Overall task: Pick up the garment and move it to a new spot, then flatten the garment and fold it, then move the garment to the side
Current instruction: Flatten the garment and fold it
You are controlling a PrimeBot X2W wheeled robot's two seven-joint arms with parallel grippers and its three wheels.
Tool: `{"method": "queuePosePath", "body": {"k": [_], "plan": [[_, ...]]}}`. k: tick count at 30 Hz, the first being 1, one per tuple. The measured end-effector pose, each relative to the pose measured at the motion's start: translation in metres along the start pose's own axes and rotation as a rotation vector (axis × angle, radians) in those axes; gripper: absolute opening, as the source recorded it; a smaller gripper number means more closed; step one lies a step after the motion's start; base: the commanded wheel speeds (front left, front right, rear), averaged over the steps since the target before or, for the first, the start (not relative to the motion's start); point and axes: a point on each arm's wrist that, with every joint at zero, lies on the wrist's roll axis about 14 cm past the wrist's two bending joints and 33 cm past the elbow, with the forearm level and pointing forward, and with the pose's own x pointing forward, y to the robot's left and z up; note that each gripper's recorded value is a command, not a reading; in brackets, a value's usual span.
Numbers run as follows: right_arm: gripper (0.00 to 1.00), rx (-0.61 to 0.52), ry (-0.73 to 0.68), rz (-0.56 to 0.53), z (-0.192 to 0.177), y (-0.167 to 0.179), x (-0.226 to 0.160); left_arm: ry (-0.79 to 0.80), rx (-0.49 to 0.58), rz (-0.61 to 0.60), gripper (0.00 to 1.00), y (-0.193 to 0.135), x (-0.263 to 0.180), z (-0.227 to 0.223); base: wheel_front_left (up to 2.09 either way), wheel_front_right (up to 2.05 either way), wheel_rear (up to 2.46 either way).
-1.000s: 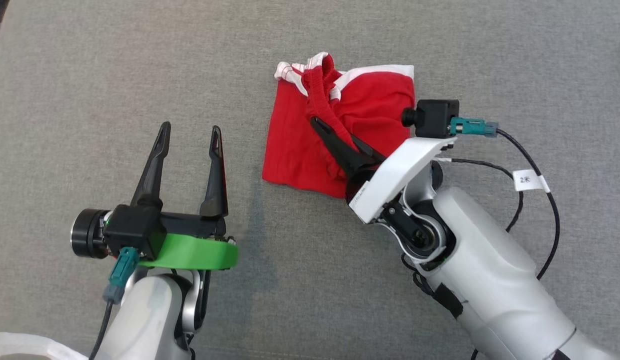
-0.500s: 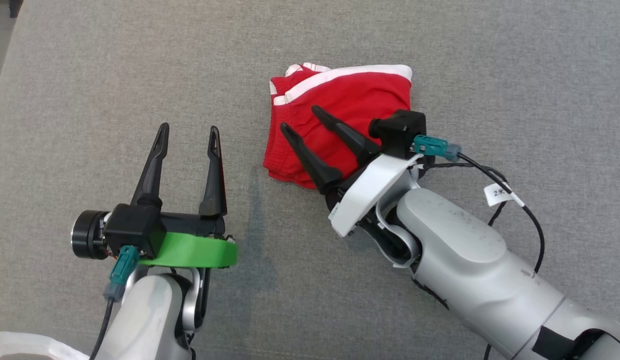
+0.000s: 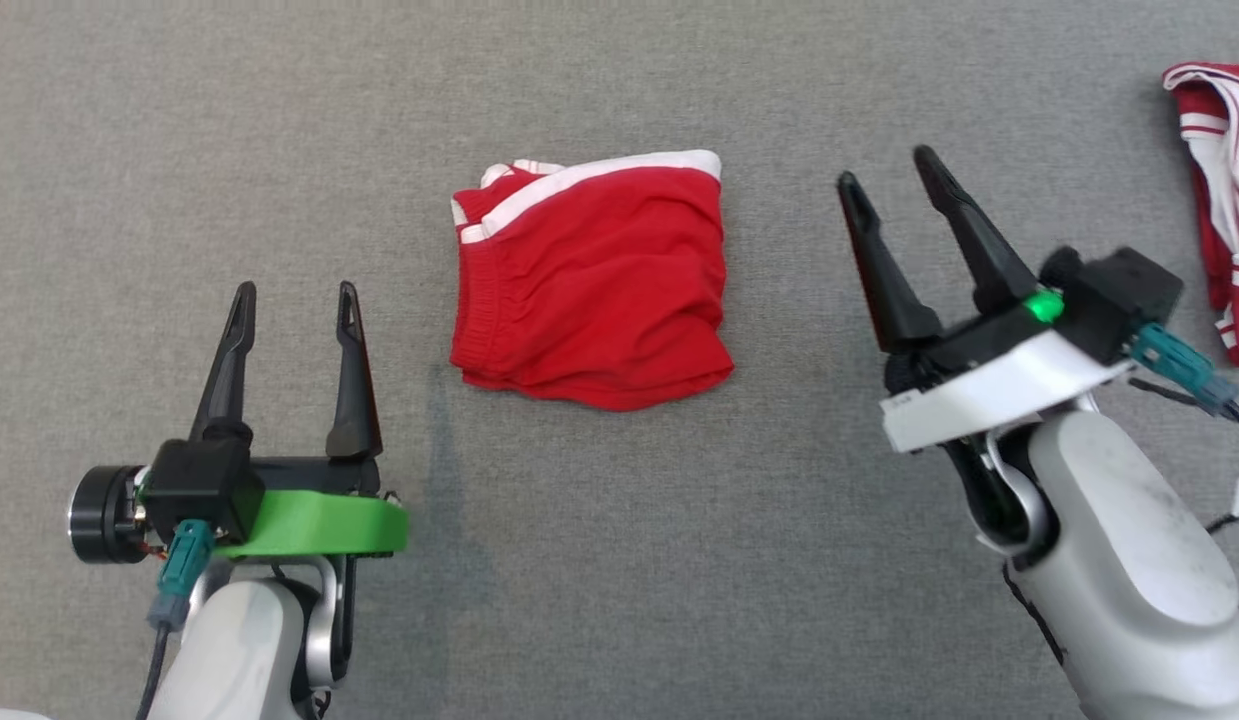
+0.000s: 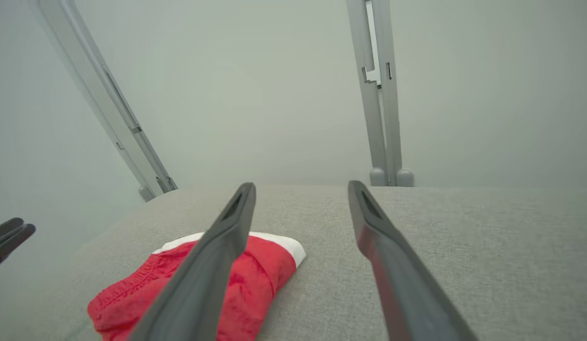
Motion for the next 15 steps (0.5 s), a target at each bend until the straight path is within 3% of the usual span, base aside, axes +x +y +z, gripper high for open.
{"method": "queuePosePath", "body": {"k": [8,15], "plan": [[1.00,-0.133,-0.021,-0.222,0.028,-0.055,-0.078,-0.023,0.004,-0.022,1.00,-0.006,-0.002,0.011,0.00,0.00,0.00],[1.00,-0.187,-0.014,-0.315,0.046,-0.062,-0.128,-0.028,0.013,-0.043,1.00,-0.013,-0.015,0.018,0.00,0.00,0.00]]}}
